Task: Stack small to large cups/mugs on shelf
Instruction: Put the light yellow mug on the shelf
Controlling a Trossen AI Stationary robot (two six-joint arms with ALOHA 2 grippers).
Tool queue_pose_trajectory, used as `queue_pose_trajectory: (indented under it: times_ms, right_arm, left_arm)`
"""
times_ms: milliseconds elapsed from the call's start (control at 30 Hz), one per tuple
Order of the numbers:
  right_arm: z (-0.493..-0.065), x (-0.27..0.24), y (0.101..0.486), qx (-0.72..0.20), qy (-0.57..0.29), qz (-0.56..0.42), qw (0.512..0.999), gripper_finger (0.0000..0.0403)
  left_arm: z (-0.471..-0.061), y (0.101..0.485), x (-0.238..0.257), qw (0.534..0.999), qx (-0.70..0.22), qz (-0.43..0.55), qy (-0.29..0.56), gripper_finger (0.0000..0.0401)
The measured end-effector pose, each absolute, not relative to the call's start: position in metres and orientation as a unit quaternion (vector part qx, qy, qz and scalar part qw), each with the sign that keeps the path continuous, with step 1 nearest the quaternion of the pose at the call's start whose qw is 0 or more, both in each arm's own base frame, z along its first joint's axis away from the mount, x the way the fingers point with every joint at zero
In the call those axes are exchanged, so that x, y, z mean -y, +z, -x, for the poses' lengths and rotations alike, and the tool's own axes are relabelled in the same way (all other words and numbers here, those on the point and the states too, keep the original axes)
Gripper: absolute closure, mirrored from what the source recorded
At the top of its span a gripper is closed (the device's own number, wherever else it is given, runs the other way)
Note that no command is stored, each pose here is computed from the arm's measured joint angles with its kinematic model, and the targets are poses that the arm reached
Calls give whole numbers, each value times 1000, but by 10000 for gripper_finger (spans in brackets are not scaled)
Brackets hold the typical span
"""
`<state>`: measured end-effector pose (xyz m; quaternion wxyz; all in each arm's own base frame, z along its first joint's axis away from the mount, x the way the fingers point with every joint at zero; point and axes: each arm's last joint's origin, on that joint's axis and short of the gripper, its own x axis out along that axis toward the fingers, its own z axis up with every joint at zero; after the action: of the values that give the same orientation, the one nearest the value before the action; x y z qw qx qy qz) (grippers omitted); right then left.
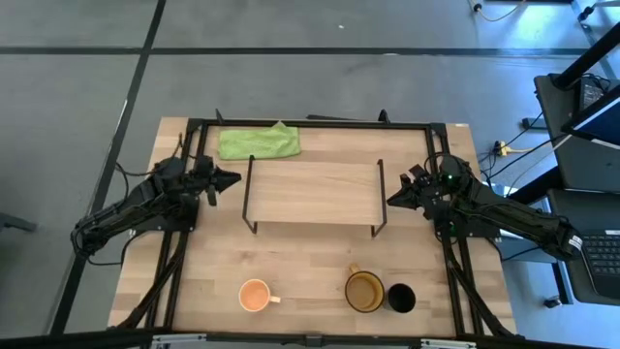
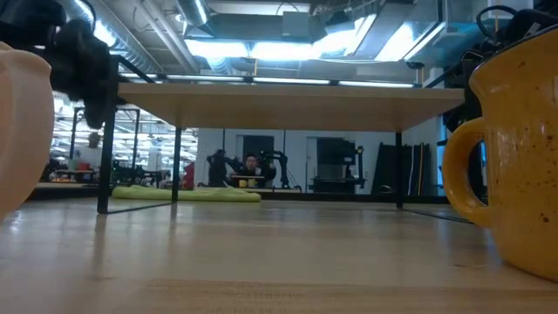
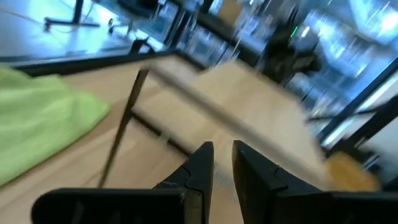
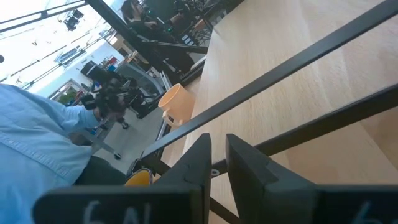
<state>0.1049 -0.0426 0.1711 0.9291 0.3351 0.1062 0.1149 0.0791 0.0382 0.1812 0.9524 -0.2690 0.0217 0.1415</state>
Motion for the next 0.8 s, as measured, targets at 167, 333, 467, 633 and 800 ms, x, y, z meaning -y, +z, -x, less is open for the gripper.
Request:
queue_pose_trajectory:
  times_ms: [167, 333, 467, 633, 800]
  right_arm:
    - [-105, 43, 171, -107, 115, -335, 929, 352]
    - [-105, 43, 171, -107, 115, -336, 929, 352]
    - [-105, 43, 171, -107, 115, -336, 929, 352]
    - [-105, 43, 171, -107, 114, -336, 929, 352]
    - [-105, 43, 171, -107, 115, -336, 929, 352]
  left_arm:
    - [-79, 192, -40, 932, 47, 327, 152, 346]
    - [-78, 200, -42, 885, 114, 423, 155, 346]
    - [-78, 203, -42, 870, 140, 447, 155, 346]
    - [-77, 208, -44, 846, 182, 474, 164, 346]
    - [-69, 238, -38, 880, 235, 392, 126, 352]
